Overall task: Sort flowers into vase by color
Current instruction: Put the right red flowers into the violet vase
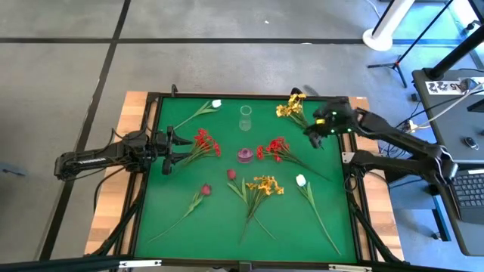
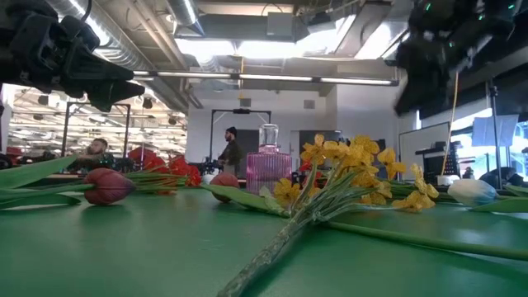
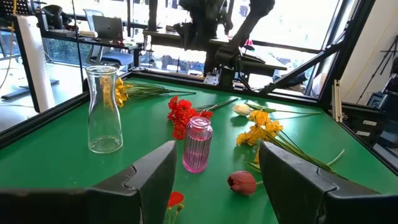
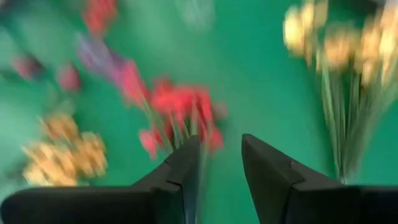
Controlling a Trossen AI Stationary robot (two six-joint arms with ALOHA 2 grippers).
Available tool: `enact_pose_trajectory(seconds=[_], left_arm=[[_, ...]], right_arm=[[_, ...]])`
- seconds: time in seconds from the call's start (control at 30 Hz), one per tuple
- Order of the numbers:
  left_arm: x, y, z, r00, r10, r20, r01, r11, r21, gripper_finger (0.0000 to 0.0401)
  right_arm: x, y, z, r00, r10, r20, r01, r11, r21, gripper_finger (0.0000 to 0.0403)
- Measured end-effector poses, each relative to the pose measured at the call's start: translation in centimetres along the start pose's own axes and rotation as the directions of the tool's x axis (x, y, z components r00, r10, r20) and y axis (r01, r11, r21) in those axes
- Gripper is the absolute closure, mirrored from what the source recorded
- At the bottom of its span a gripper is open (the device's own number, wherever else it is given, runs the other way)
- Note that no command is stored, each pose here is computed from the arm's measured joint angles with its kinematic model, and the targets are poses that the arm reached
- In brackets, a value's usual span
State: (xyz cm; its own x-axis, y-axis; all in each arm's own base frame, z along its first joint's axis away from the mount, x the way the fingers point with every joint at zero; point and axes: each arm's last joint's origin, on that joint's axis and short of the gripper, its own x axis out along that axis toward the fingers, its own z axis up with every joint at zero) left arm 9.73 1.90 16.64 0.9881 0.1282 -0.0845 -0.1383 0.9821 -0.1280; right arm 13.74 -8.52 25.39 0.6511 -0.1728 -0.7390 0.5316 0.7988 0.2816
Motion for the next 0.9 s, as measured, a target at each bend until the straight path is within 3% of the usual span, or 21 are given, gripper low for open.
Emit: enact_pose_trajectory(seconds=[0.17, 0.47, 0.67, 0.9], left_arm=[[0.0, 0.0, 0.0, 1.000, 0.000, 0.000, 0.000, 1.000, 0.000, 0.0177], [0.0, 0.0, 0.0, 1.000, 0.000, 0.000, 0.000, 1.000, 0.000, 0.0177], [0.0, 0.0, 0.0, 1.000, 0.000, 0.000, 0.000, 1.000, 0.000, 0.0177], [0.0, 0.0, 0.0, 1.000, 0.000, 0.000, 0.000, 1.000, 0.000, 0.0177]], right_arm=[[3.3, -1.1, -2.3, 0.972, -0.015, -0.234, 0.028, 0.998, 0.052, 0.0285], [6.1, -1.2, -3.1, 0.965, 0.061, -0.255, -0.023, 0.988, 0.150, 0.0285], [7.1, 0.7, -3.1, 0.965, 0.104, -0.242, -0.086, 0.993, 0.083, 0.0285], [7.8, 3.1, -4.1, 0.959, 0.050, -0.278, -0.069, 0.996, -0.058, 0.0285]])
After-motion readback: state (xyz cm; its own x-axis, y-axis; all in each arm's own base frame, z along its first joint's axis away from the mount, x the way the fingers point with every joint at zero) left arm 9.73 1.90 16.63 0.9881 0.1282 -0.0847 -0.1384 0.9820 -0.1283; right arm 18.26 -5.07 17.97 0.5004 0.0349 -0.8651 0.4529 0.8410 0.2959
